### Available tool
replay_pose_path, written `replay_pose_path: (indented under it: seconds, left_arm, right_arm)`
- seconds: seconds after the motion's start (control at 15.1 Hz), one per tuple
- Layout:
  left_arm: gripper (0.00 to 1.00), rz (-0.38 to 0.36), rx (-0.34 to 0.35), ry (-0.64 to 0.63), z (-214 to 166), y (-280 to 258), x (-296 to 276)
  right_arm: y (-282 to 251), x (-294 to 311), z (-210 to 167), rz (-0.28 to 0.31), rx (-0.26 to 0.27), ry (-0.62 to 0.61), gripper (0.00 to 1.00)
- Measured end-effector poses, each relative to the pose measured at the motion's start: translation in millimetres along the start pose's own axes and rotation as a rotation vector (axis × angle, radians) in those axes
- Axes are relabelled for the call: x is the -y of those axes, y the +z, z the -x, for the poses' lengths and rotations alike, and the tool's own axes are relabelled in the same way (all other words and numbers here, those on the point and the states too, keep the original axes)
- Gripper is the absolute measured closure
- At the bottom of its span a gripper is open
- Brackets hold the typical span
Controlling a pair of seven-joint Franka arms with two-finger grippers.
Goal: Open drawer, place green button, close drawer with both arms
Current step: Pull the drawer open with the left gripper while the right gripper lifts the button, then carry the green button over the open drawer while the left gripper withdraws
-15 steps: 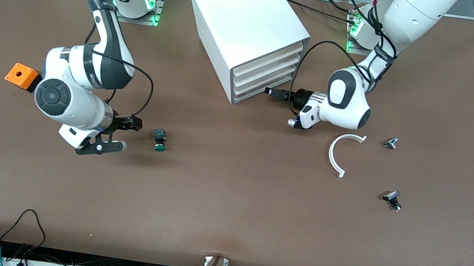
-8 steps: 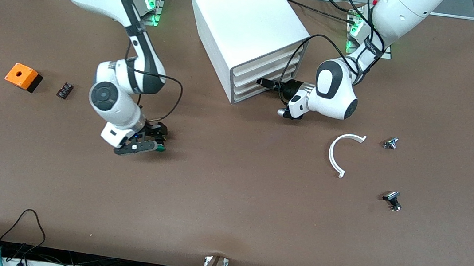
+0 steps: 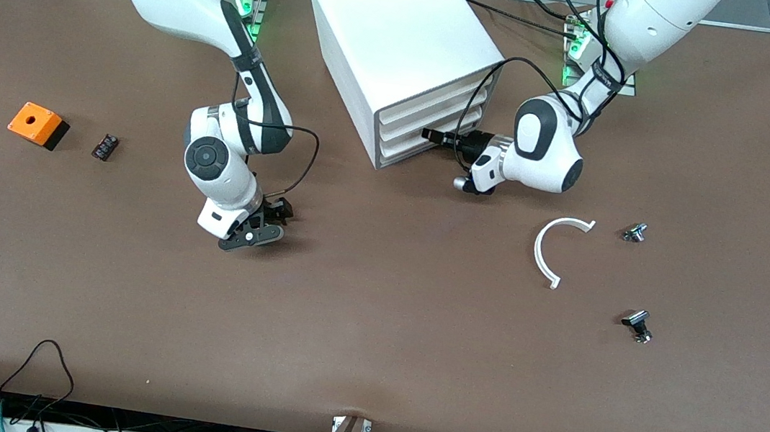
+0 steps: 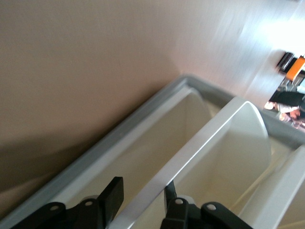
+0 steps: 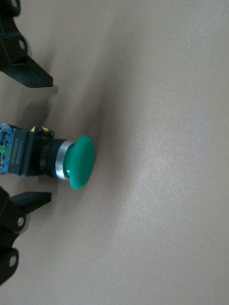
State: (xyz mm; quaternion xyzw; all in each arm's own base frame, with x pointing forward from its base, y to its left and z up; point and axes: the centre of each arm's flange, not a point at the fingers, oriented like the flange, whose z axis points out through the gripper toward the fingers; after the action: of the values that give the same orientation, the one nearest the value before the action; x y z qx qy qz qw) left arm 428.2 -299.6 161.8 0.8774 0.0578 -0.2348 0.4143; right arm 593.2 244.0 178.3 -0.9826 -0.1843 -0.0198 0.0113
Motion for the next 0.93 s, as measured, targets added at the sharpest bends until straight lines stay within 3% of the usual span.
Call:
replay_pose_path:
  seconds: [0.13, 0.2, 0.33, 0.46, 0.6, 0.8, 0.93]
  left_arm:
    - [0.69, -0.012, -0.083, 0.043, -21.7, -42.2, 1.7]
    - [0.71, -0.028, -0.118, 0.062, -32.6, -63.8, 4.3]
    - [0.71, -0.049, -0.162, 0.077, -48.0, -90.4, 8.6]
    - [0.71, -0.052, -0.169, 0.082, -50.8, -93.3, 8.9]
    - [0.61, -0.077, -0.198, 0.087, -53.8, -97.3, 9.8]
    - [0.31, -0.120, -0.271, 0.119, -65.2, -122.4, 5.1]
    - [0.14, -0.220, -0.331, 0.217, -73.5, -169.4, -6.5]
  right_arm:
    - [-0.3, -5.5, -0.1, 0.003, 0.000, 0.007, 0.27]
    - [-0.3, -7.6, 0.0, 0.004, 0.001, 0.010, 0.42]
    - [-0.7, -9.1, 0.0, 0.004, 0.003, 0.013, 0.60]
    - [-5.7, -8.8, -2.3, 0.003, -0.003, 0.013, 0.59]
    - [-25.5, -7.5, -10.1, -0.002, -0.019, 0.010, 0.59]
    - [-89.0, -1.6, -36.8, -0.014, -0.086, -0.039, 0.59]
    - [-134.5, 9.3, -56.2, -0.023, -0.115, -0.111, 0.59]
